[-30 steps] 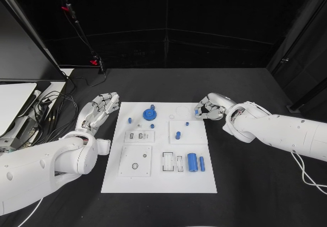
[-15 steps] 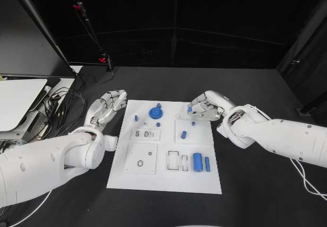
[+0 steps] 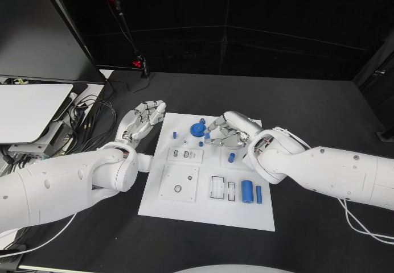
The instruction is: Assemble the parts on the task board
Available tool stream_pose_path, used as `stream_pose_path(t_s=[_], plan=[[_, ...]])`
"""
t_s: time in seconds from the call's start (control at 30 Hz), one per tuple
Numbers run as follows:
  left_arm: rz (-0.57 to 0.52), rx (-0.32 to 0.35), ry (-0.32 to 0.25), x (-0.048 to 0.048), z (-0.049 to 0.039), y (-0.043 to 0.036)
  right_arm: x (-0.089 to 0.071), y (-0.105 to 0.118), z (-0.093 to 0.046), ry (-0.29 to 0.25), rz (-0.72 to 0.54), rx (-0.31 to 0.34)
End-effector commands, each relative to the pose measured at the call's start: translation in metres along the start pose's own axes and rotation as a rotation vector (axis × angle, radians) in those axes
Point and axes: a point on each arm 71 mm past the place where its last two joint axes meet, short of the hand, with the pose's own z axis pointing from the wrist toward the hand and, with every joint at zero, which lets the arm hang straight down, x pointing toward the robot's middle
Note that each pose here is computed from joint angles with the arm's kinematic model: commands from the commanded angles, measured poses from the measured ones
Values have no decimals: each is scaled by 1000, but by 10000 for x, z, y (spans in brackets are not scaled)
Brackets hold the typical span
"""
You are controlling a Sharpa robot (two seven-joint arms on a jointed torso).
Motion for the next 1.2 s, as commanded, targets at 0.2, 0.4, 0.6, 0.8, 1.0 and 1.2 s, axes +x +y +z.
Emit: stream_pose_path(t_s=[0.2, 0.4, 0.6, 0.8, 1.0, 1.2], plan=[[-2, 246, 9, 14, -20, -186, 191, 187, 101, 56, -83, 51], [-2, 246, 9, 15, -21, -187, 321, 280, 109, 86, -111, 66], [-2, 245, 8, 13, -21, -187, 442, 298, 108, 114, -134, 88], [-3, 245, 9, 16, -19, -186, 539, 300, 114, 125, -148, 94], [-2, 244, 9, 14, -18, -185, 566, 305, 130, 103, -155, 86], [-2, 244, 9, 12, -17, -184, 556, 302, 135, 76, -159, 76]])
